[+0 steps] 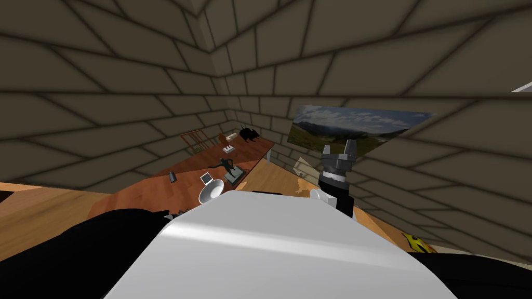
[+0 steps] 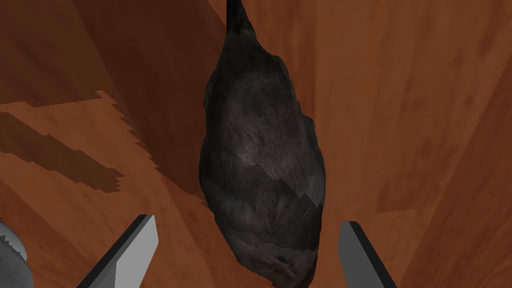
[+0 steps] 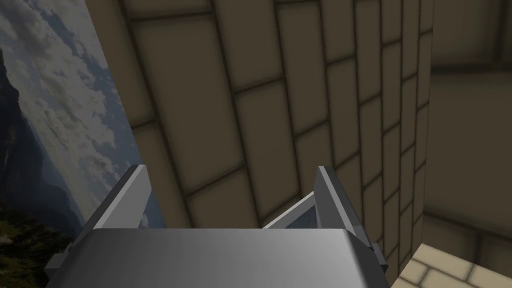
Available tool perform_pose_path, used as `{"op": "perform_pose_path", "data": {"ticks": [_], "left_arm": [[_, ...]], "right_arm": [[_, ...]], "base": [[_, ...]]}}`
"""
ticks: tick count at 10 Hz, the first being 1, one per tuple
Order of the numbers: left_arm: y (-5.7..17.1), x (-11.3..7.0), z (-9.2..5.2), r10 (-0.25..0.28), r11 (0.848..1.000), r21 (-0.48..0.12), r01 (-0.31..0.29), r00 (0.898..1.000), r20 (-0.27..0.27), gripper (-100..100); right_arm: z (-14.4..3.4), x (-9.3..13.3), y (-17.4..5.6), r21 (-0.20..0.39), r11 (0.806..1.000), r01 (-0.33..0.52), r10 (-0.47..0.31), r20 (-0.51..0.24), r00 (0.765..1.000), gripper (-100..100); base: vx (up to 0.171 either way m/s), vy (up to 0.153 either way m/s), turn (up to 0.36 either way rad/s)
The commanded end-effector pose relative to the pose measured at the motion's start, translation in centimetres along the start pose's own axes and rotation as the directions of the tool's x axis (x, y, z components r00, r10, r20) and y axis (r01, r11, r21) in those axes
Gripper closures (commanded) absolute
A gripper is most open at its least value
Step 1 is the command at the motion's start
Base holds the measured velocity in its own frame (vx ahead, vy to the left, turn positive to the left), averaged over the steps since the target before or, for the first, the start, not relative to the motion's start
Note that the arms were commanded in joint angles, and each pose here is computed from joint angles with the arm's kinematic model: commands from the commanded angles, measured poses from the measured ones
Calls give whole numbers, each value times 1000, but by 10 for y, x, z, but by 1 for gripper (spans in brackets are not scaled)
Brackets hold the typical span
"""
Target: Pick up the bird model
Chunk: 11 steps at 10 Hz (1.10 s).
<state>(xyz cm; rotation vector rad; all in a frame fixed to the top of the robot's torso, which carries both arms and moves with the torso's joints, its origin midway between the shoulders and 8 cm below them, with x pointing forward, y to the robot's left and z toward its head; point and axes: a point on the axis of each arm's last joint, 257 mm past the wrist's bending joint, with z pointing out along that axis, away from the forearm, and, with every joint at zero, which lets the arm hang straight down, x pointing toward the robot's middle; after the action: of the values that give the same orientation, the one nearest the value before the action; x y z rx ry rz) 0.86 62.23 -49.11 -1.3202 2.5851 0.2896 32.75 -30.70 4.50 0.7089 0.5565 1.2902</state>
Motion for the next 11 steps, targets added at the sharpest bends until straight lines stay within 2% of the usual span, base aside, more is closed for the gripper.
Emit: {"op": "perform_pose_path", "data": {"ticks": [1, 5, 6, 7, 11], "left_arm": [[-2, -2, 7, -43, 999, -13, 43, 999, -5, -100], [-7, -5, 18, -103, 994, -32, 103, 995, -10, -100], [-5, -4, 16, -92, 995, -29, 92, 996, -9, -100], [-6, -4, 16, -95, 995, -30, 95, 995, -10, 100], [-5, -5, 16, -97, 995, -30, 96, 995, -9, 100]], "right_arm": [[0, 0, 0, 0, 1000, 0, 0, 0, 1000, 0], [0, 0, 0, 0, 1000, 0, 0, 0, 1000, 0], [0, 0, 0, 0, 1000, 0, 0, 0, 1000, 0], [0, 0, 0, 0, 1000, 0, 0, 0, 1000, 0], [0, 0, 0, 0, 1000, 0, 0, 0, 1000, 0]], "base": [[-167, 3, -266], [-130, 4, -172], [-48, -1, -33], [-9, 1, 11], [0, 0, 0]]}}
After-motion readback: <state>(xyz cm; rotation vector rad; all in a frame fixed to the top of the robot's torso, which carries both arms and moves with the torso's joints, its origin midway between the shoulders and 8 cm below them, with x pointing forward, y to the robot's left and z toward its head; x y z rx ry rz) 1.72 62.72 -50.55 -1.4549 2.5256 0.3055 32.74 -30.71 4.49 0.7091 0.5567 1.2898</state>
